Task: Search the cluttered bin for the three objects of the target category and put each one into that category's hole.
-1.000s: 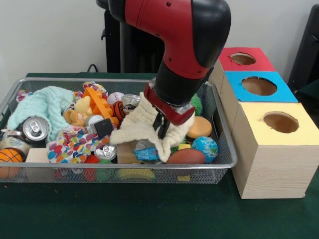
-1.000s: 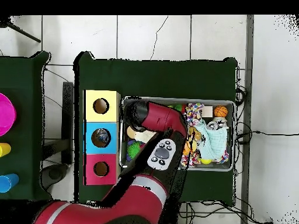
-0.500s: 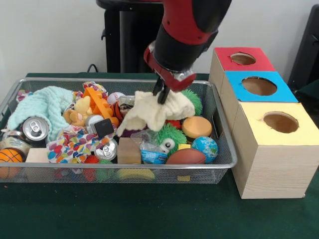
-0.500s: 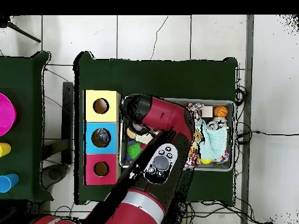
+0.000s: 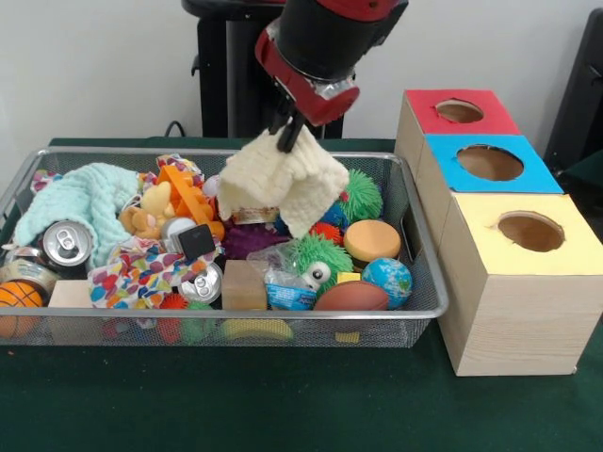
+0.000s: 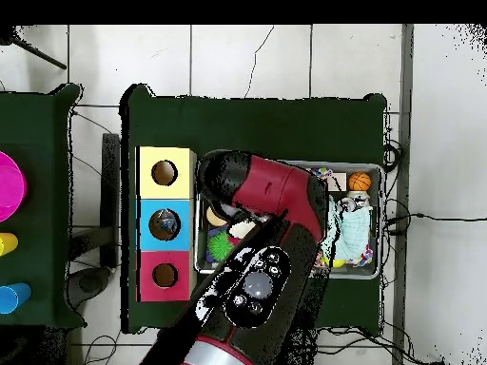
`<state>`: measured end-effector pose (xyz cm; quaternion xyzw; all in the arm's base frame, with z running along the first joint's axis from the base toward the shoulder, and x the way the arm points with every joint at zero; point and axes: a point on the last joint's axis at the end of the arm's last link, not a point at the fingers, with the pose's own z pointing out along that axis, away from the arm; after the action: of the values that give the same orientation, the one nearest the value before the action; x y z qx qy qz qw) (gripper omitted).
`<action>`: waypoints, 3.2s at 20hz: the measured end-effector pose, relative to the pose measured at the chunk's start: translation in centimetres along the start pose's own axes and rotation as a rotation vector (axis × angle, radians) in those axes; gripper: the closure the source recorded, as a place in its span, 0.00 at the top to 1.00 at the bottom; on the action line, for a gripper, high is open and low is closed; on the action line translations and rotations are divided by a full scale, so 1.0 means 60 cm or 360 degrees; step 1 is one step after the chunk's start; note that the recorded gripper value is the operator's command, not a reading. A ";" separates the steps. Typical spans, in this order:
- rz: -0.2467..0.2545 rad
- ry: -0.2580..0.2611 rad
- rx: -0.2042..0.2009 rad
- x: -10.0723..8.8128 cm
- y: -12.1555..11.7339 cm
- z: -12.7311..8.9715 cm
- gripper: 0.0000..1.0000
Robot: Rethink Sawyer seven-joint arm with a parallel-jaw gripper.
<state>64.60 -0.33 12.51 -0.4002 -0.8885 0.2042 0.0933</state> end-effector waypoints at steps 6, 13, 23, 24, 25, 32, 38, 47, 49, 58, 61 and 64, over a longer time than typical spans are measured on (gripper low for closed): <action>-0.0012 -0.0097 0.0066 -0.018 -0.034 0.000 0.00; -0.0014 -0.0220 0.0059 -0.048 -0.061 0.019 0.00; 0.0019 -0.0301 0.0055 -0.089 -0.100 0.050 1.00; 0.0021 -0.0300 0.0055 -0.090 -0.101 0.050 1.00; 0.0023 -0.0299 0.0055 -0.091 -0.102 0.051 1.00; 0.0032 -0.0301 0.0047 -0.094 -0.106 0.046 1.00; 0.0054 -0.0286 -0.0042 -0.103 -0.097 0.034 1.00; 0.0087 -0.0336 -0.0236 -0.138 -0.070 0.037 1.00; 0.0085 -0.0366 -0.0273 -0.143 -0.063 0.034 1.00; 0.0049 -0.0533 -0.0511 -0.147 0.000 -0.008 1.00; 0.0035 -0.0529 -0.0561 -0.140 0.016 -0.023 1.00; 0.0023 -0.0531 -0.0596 -0.136 0.029 -0.035 1.00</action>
<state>71.90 -4.80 13.61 -0.3776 -0.9111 0.0998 -0.1319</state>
